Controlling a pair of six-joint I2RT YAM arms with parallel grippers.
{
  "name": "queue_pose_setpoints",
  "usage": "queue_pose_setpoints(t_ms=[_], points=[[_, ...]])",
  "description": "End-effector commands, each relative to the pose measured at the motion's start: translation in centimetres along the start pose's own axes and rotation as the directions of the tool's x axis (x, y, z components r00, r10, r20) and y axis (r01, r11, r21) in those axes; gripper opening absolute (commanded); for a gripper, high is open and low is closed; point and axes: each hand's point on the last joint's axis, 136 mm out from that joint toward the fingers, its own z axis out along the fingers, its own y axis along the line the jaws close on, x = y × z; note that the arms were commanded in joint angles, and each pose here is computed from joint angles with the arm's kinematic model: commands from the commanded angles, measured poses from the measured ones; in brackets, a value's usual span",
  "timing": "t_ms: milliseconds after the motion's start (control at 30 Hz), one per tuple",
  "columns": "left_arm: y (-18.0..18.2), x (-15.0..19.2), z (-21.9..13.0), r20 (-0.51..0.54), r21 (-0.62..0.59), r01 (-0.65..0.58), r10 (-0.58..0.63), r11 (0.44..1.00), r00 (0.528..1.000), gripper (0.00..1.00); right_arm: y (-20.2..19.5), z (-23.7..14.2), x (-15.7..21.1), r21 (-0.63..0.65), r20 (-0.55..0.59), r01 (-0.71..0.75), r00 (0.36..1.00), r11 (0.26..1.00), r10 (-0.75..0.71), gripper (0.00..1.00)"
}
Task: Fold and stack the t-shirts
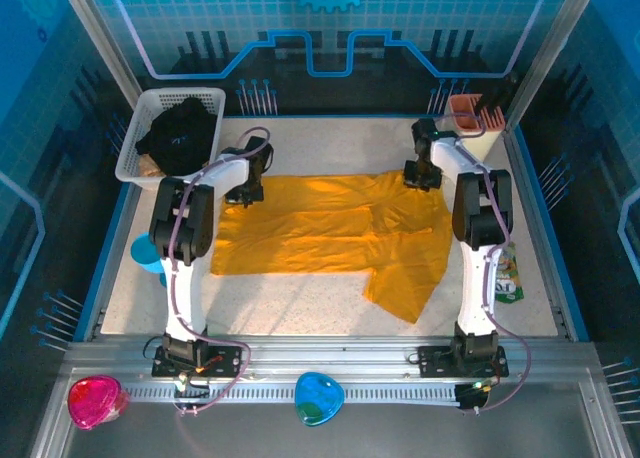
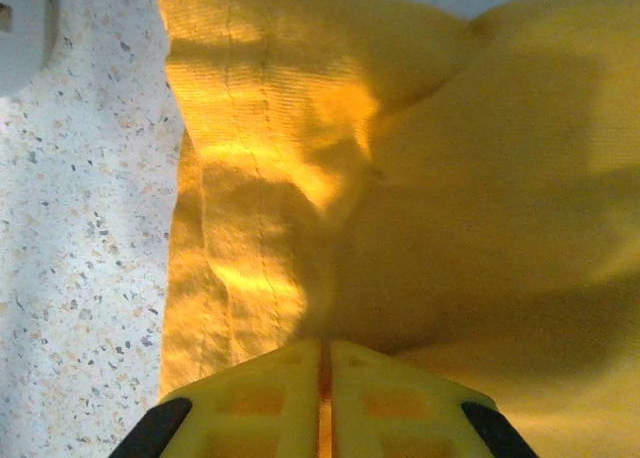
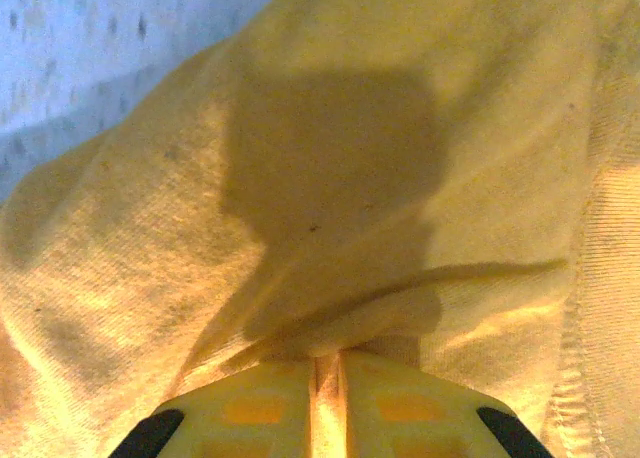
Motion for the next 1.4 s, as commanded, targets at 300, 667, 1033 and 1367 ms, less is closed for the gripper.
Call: queue_pose_setpoints(t_ms=[300, 667, 1033, 1367], points=[[1.3, -1.6, 0.2, -0.013, -0.045, 0.065, -0.066, 0.997, 0.998, 0.1, -0.2, 2.8, -1.0, 0.007, -0.097, -0.02, 0.995, 1.0, 0.02, 0.17], [6.5, -2.4, -16.6, 0.262, 0.089, 0.154, -0.172, 0.984, 0.95, 0.39, 3.5, -12.9, 1.9, -0.264, 0.165, 0.171, 0.978, 0.949, -0.131, 0.34], [9.0, 15.8, -14.0, -0.086, 0.229, 0.406, -0.397, 0.885, 0.914, 0.46, 4.0, -21.7, 12.2, -0.355, 0.345, 0.365, 0.907, 0.86, -0.243, 0.39], [7.0, 20.1, -8.6, -0.218, 0.207, 0.591, -0.552, 0.78, 0.805, 0.47, 3.2, -22.3, 17.0, -0.4, 0.4, 0.426, 0.878, 0.811, -0.264, 0.47]])
